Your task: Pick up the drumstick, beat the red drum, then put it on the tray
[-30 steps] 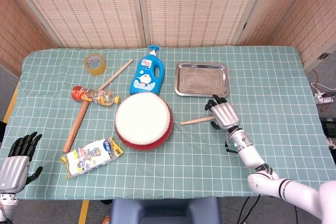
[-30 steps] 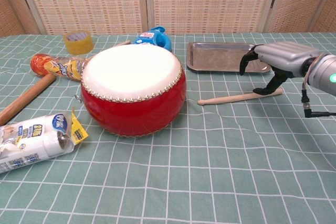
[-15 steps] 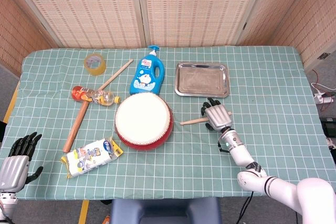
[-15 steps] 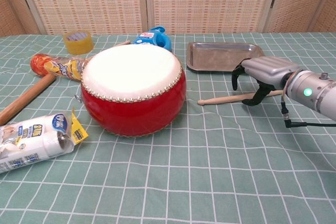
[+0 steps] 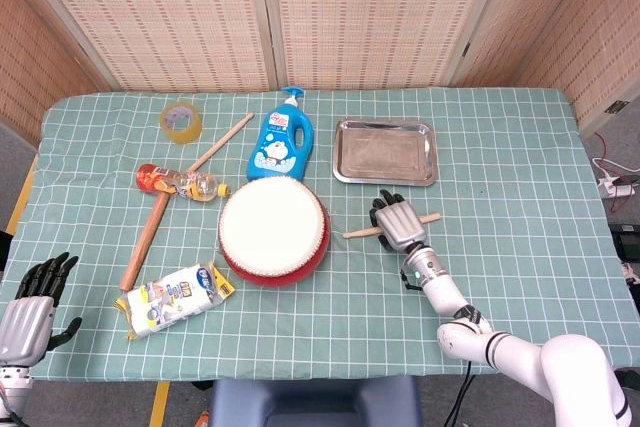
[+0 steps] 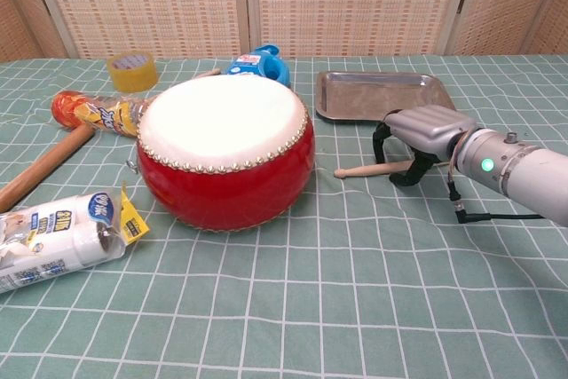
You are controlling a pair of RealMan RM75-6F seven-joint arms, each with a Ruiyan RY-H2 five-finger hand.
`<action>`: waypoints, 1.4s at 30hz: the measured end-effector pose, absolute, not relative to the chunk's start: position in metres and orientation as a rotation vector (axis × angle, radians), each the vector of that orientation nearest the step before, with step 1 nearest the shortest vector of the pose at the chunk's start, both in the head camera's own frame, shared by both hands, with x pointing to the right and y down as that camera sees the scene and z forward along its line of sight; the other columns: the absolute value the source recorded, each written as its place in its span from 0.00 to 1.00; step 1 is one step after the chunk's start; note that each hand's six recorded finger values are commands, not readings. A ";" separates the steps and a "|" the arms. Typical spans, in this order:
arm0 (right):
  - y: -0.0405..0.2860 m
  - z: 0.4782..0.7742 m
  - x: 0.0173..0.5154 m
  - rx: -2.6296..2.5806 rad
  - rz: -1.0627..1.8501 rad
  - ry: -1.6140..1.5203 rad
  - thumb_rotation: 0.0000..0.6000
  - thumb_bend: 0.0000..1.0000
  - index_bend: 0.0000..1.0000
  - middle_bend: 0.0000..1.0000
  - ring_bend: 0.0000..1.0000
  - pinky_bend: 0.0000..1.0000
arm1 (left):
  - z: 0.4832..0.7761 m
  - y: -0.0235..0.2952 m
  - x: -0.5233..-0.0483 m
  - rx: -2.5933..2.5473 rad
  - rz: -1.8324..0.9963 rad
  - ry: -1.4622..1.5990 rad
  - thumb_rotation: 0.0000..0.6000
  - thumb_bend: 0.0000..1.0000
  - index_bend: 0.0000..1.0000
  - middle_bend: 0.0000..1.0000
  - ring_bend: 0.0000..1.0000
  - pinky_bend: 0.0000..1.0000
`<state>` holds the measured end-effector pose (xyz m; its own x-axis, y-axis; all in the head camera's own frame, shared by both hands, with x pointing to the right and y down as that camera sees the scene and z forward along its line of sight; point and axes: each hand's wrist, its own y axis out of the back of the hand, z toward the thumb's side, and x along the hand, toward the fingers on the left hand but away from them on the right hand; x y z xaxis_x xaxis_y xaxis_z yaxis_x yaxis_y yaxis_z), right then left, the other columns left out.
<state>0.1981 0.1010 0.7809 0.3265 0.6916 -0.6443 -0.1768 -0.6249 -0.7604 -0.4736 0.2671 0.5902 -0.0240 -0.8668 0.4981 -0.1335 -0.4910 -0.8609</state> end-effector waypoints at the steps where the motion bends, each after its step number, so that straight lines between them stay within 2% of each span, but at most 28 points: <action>1: 0.101 0.781 0.198 -1.810 1.399 -0.460 1.00 0.33 0.53 0.23 0.07 0.20 | 0.590 0.267 -0.474 -1.657 -1.570 1.055 1.00 0.23 0.05 0.00 0.00 0.00; 5: 0.100 0.780 0.199 -1.813 1.398 -0.477 1.00 0.38 0.59 0.23 0.08 0.20 | 0.591 0.267 -0.475 -1.655 -1.569 1.057 1.00 0.23 0.05 0.00 0.00 0.00; 14: 0.097 0.758 0.202 -1.886 1.343 -0.627 1.00 0.39 0.63 0.23 0.09 0.20 | 0.590 0.269 -0.477 -1.652 -1.573 1.056 1.00 0.23 0.05 0.00 0.00 0.00; 24: 0.100 0.702 0.227 -2.207 1.148 -1.124 1.00 0.39 0.65 0.27 0.12 0.20 | 0.587 0.267 -0.470 -1.659 -1.551 1.047 1.00 0.23 0.05 0.00 0.00 0.00; 30: 0.103 0.684 0.251 -2.418 0.977 -1.443 1.00 0.39 0.66 0.30 0.12 0.20 | 0.583 0.266 -0.465 -1.662 -1.534 1.032 1.00 0.23 0.05 0.00 0.00 0.00; 36: 0.105 0.685 0.270 -2.666 0.741 -1.763 1.00 0.39 0.65 0.30 0.13 0.20 | 0.579 0.266 -0.463 -1.658 -1.528 1.030 1.00 0.23 0.05 0.00 0.00 0.00; 42: 0.105 0.702 0.293 -2.834 0.560 -1.974 1.00 0.40 0.64 0.31 0.13 0.20 | 0.578 0.268 -0.464 -1.657 -1.543 1.019 1.00 0.23 0.05 0.00 0.00 0.00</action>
